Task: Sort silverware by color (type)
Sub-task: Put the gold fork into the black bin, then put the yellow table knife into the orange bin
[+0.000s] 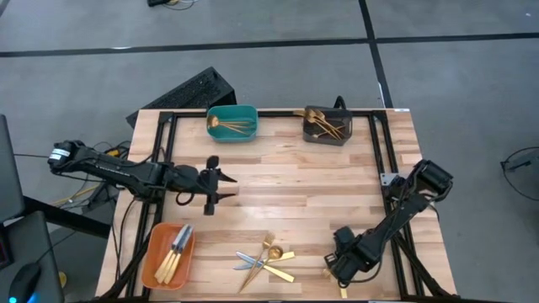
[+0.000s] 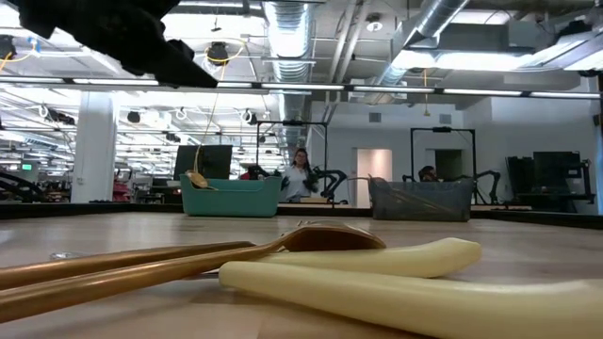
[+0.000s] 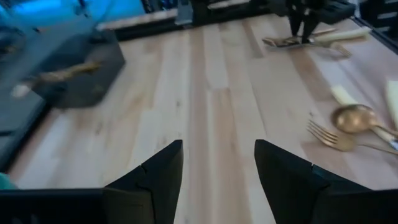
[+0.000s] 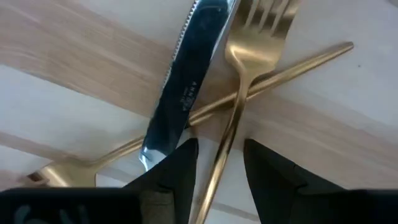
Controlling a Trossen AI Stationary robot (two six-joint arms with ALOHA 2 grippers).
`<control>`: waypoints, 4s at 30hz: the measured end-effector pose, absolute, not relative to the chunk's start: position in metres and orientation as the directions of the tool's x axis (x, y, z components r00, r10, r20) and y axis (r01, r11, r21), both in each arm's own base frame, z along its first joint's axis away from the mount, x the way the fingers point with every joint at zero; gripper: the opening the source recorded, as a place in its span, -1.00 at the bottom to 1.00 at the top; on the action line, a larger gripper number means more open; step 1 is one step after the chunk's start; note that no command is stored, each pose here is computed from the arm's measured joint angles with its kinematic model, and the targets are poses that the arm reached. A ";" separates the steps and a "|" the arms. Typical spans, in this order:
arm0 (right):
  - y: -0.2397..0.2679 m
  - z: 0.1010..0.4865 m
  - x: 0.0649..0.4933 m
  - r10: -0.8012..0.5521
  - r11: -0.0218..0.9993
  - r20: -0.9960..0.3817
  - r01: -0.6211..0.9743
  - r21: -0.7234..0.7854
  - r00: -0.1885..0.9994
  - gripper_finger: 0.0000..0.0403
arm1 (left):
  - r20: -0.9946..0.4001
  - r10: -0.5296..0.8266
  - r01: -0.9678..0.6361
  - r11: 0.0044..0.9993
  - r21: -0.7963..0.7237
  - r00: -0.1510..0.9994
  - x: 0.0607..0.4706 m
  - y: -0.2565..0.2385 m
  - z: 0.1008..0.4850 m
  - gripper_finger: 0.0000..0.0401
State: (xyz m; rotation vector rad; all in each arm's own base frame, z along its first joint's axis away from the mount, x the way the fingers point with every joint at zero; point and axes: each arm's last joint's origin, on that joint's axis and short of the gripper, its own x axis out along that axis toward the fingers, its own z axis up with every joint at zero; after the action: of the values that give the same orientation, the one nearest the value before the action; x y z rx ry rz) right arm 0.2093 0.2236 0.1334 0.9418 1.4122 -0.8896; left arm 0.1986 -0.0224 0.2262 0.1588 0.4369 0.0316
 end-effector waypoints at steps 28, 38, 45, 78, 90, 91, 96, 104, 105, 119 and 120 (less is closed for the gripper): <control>0.044 0.197 0.292 -0.713 0.559 -0.696 0.532 -0.636 -0.083 -0.79 | -0.324 0.023 0.047 0.977 0.209 0.946 0.205 -0.003 0.236 -0.07; -0.089 0.218 0.298 -0.786 0.472 -0.597 0.467 -0.748 -0.162 -0.79 | -0.446 0.118 -0.042 0.983 0.178 0.887 0.200 0.012 0.224 -0.07; -0.153 0.237 0.289 -0.759 0.553 -0.651 0.543 -0.632 0.017 -0.79 | -0.417 0.163 -0.094 0.979 0.182 0.894 0.200 0.020 0.226 -0.07; -0.109 0.233 0.247 -0.572 0.635 -0.765 0.750 -0.185 0.295 -0.18 | -0.464 0.396 -0.433 0.901 0.030 0.792 0.185 0.028 0.185 -0.07; 0.130 0.215 0.212 -0.165 0.866 -0.904 0.497 0.059 0.394 -0.28 | -0.352 0.380 -0.413 0.911 -0.018 0.855 0.190 0.028 0.197 -0.07; 0.141 0.209 0.209 -0.143 0.856 -0.917 0.511 0.074 0.373 -0.29 | -0.340 0.373 -0.408 0.912 -0.035 0.863 0.191 0.028 0.198 -0.07; 0.193 0.194 0.201 -0.091 0.811 -0.931 0.569 0.137 0.354 -0.35 | -0.338 0.188 -0.251 0.956 -0.153 0.922 0.192 0.022 0.200 -0.07; 0.235 0.152 0.204 -0.040 0.814 -0.966 0.569 0.116 0.255 -0.32 | -0.338 0.118 -0.198 0.957 -0.211 0.934 0.192 0.020 0.200 -0.07; 0.237 0.147 0.206 -0.050 0.818 -0.970 0.567 0.097 0.238 -0.30 | -0.337 0.128 -0.203 0.959 -0.196 0.933 0.192 0.020 0.200 -0.07; 0.222 0.138 0.230 -0.114 0.775 -0.984 0.632 -0.003 0.134 -0.70 | -0.259 0.194 -0.213 0.976 -0.045 0.946 0.197 0.023 0.216 -0.07; 0.218 0.141 0.232 -0.144 0.773 -0.976 0.634 -0.007 0.164 -0.70 | -0.288 0.194 -0.210 0.977 -0.027 0.938 0.196 0.023 0.213 -0.07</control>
State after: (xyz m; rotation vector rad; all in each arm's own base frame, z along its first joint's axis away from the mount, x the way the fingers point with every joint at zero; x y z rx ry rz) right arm 0.2323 0.2175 0.1405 0.4570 1.2964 -0.5823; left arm 0.1963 0.0227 0.2133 -0.0574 0.2885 0.2066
